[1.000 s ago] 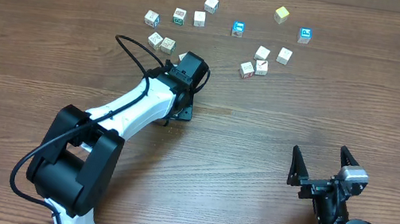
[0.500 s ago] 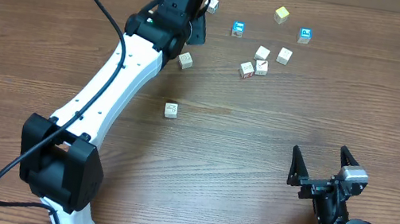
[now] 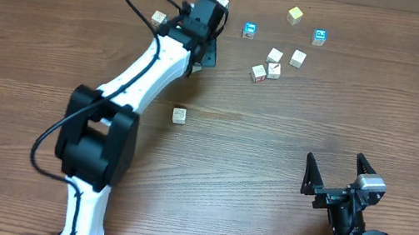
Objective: Form a tower
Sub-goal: 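Move the left gripper back to the cluster and grasp the 'H' block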
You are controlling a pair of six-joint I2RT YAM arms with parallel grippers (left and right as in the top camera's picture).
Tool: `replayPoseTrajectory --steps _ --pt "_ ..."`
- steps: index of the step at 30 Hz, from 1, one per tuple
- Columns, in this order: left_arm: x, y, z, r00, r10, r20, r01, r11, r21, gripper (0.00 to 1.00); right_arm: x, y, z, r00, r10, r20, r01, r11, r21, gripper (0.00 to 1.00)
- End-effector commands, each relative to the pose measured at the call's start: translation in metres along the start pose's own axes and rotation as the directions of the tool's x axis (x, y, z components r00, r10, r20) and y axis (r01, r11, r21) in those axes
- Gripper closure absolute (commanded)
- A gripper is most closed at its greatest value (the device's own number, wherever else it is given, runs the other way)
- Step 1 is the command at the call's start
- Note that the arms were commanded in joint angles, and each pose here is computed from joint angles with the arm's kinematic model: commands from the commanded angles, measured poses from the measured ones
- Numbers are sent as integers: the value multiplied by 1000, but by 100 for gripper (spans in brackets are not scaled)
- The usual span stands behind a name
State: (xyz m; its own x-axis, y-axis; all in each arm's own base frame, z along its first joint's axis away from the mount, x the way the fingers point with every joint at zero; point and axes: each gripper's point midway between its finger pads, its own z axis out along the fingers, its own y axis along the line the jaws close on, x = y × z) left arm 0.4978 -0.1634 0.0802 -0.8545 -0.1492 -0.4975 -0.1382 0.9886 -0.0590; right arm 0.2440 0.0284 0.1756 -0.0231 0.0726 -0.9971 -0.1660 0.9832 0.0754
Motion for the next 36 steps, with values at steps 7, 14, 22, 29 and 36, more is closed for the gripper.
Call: replayPoseTrajectory --steps 7,14,22,29,36 --pt "9 -2 30 999 -41 -15 41 999 -13 42 2 1 0 1000 -5 1 5 1000 -4 0" --pt "17 3 49 995 -93 -35 91 995 -35 44 3 1 0 1000 -5 0 5 1000 -4 0" --pt "31 8 68 990 -122 -70 118 991 -61 52 2 1 0 1000 -5 1 5 1000 -4 0" --pt "22 5 66 991 -128 -41 126 991 -44 55 2 1 0 1000 -5 1 5 1000 -4 0" --pt "12 0 61 991 -133 -20 132 991 -26 55 3 1 0 1000 -5 0 5 1000 -4 0"
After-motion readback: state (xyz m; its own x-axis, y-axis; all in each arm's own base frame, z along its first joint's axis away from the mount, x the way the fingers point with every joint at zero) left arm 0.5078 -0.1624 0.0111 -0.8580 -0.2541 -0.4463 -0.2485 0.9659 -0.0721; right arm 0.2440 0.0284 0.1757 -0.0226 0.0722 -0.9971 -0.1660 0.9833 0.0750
